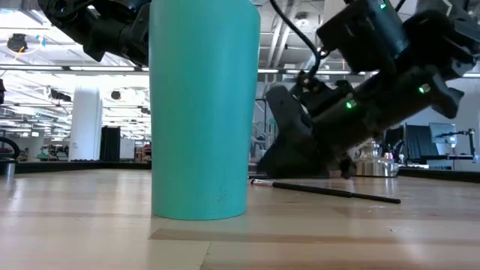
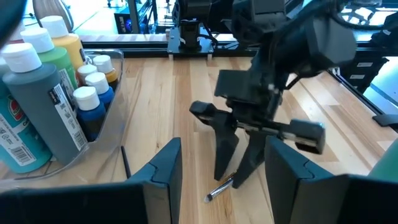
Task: Pick & Place Paint Supplies
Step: Put the silver paintbrush into the green cup
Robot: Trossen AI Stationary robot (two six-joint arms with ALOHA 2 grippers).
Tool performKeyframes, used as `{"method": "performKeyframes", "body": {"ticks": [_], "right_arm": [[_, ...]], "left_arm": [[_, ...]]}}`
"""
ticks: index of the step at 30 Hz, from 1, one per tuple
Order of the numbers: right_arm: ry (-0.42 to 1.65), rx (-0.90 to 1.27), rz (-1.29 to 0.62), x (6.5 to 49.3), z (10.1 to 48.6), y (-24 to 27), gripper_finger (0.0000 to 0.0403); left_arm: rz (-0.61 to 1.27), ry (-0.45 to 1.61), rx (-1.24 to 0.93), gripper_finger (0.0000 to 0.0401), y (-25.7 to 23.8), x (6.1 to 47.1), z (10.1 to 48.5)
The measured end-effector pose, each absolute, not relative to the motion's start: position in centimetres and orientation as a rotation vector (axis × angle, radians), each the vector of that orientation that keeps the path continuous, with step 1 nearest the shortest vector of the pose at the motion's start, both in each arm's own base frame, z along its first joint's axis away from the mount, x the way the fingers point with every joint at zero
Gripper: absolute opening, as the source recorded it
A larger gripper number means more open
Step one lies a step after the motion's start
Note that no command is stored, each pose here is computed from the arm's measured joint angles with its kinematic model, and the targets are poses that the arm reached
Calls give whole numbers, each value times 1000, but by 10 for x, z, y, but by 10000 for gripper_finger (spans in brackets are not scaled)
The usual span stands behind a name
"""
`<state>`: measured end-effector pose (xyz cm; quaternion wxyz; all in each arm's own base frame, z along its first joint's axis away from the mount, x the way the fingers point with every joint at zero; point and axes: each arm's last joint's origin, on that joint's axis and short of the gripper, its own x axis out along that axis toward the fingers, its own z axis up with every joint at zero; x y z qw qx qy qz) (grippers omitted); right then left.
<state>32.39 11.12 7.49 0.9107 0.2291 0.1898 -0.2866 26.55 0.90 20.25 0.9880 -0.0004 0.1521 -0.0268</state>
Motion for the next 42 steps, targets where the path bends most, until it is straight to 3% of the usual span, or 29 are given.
{"method": "performKeyframes", "body": {"ticks": [7,42], "right_arm": [[414,390,-559,334,82,114,113],[470,422,-629,333,76,102,113]], "left_arm": [[-54,307,0,121,9,265,202],[-54,304,0,121,9,265,202]]}}
